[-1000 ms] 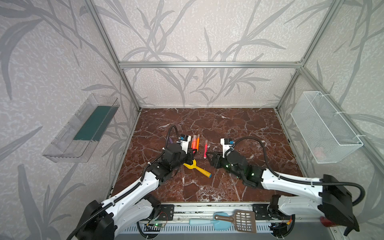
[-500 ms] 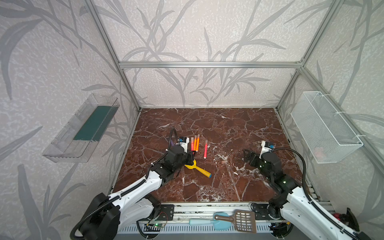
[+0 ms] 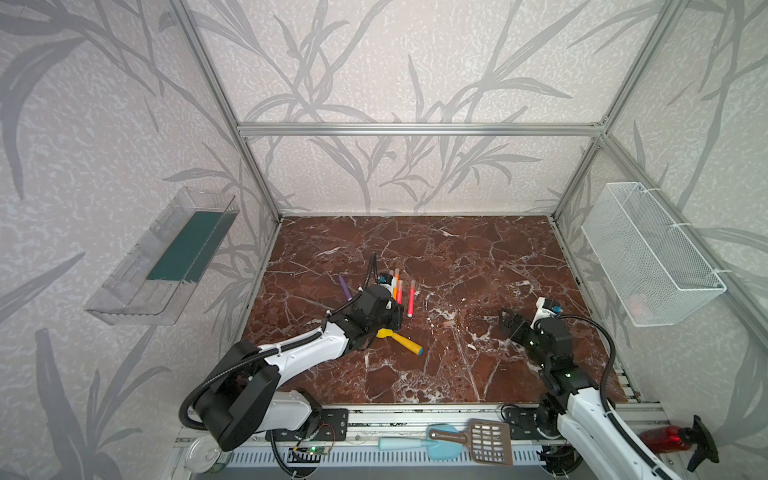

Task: Insert the pens into the pen caps
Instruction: 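Lay the capped pink marker by the highlighters with left gripper while right retracts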

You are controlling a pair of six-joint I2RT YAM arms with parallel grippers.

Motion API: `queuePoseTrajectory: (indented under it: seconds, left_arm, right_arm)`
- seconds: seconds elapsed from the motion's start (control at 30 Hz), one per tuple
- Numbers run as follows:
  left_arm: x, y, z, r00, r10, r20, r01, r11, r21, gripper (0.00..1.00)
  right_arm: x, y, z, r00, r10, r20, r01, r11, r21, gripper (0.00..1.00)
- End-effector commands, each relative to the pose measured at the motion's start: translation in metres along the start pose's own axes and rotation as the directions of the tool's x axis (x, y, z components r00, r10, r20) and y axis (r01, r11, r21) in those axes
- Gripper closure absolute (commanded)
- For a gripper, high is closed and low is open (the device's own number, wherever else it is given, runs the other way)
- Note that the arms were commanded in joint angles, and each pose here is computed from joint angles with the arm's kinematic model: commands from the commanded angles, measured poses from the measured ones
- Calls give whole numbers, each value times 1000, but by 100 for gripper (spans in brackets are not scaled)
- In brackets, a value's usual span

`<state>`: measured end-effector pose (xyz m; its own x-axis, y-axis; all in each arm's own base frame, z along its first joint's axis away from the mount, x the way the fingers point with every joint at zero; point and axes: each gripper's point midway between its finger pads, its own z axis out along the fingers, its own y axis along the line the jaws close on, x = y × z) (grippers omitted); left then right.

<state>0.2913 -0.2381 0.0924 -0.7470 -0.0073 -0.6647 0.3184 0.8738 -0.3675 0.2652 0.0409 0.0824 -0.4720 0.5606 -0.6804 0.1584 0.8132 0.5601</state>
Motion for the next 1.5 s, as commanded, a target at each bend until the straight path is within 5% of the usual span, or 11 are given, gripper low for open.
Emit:
queuePoseTrajectory:
  seconds: [0.0, 0.3, 0.93, 1.2, 1.47]
  left_arm:
    - [-9, -6, 13, 1000, 22, -8, -22, 1000, -7, 100]
    - [-19, 9, 54, 996, 58, -74, -67, 989, -128, 100]
    - [-13, 42, 101, 980, 9, -198, -62, 962, -265, 100]
    - [-20, 34, 98, 982, 15, -188, -60, 971, -233, 72]
    - [-38, 17, 79, 988, 37, -147, -62, 983, -174, 62]
  right_arm:
    - [-14, 15, 10, 999, 38, 11, -37, 993, -116, 2]
    - [-7, 26, 47, 970, 95, -225, -152, 957, -249, 16]
    - [-2, 17, -1, 997, 55, -48, -62, 983, -171, 1]
    - [-3, 21, 5, 997, 39, -60, -50, 982, -184, 1]
    - [-5, 23, 14, 996, 37, -82, -52, 981, -186, 1]
